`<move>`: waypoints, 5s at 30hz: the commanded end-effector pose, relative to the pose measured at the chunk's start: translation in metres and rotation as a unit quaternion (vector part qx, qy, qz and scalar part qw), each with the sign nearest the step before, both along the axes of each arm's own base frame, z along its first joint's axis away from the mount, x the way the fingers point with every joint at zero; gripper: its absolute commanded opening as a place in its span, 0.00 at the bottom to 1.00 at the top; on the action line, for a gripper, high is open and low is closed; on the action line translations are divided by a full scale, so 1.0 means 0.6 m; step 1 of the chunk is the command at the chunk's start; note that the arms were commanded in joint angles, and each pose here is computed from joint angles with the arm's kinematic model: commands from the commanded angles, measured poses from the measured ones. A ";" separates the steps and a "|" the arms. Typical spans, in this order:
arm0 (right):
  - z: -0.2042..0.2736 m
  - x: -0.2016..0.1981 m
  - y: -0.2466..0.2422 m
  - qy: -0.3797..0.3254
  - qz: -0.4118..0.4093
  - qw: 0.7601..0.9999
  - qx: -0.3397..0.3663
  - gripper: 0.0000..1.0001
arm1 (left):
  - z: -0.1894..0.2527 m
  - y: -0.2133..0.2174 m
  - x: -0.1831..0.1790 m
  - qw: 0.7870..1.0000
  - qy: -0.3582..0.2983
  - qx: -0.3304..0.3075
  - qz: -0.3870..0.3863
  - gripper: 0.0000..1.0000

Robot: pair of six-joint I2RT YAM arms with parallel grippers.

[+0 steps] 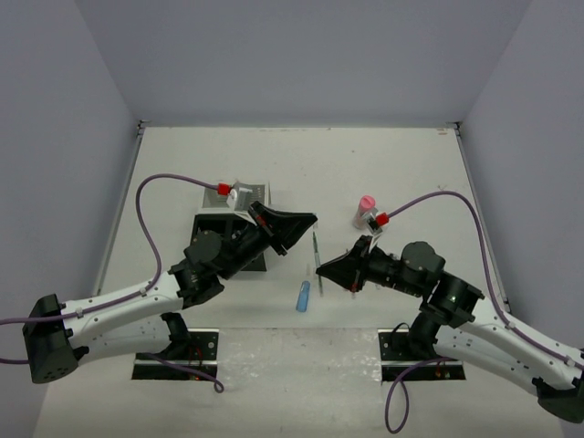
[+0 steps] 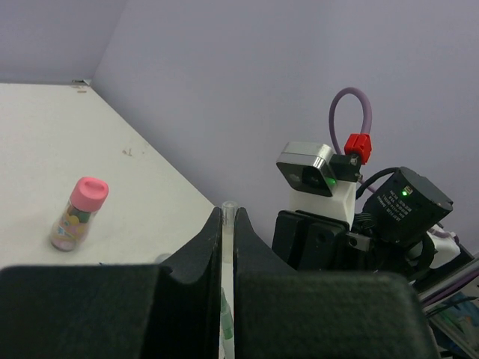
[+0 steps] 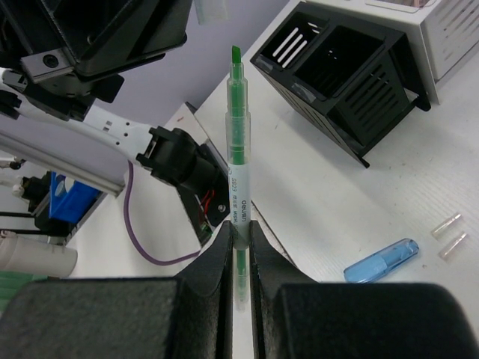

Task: Sort the stationery into containers
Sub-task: Close the pen cap on the pen.

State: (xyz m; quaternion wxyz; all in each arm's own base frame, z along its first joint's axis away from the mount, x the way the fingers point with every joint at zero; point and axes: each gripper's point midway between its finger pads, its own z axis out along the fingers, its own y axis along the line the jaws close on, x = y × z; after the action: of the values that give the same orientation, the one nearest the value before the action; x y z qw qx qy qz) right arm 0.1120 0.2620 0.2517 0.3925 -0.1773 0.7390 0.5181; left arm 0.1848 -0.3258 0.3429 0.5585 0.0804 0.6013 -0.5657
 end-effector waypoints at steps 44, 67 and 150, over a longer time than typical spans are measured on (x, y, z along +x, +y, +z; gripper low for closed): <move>0.033 0.010 0.001 -0.007 -0.014 1.000 0.009 0.00 | 0.005 0.013 0.012 0.999 0.008 -0.029 0.029 0.00; 0.042 0.009 -0.003 -0.006 -0.017 1.000 0.006 0.00 | 0.002 0.009 0.011 0.999 0.015 -0.028 0.024 0.00; 0.083 0.031 0.061 -0.045 0.029 0.999 0.009 0.00 | 0.040 -0.005 0.000 0.999 -0.018 0.026 0.001 0.46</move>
State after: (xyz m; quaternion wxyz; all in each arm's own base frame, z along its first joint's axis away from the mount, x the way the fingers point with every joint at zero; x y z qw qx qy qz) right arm 0.1364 0.2963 0.2946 0.4124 -0.2060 0.7244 0.5126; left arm 0.1764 -0.3371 0.3366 0.5260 0.1041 0.6188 -0.5740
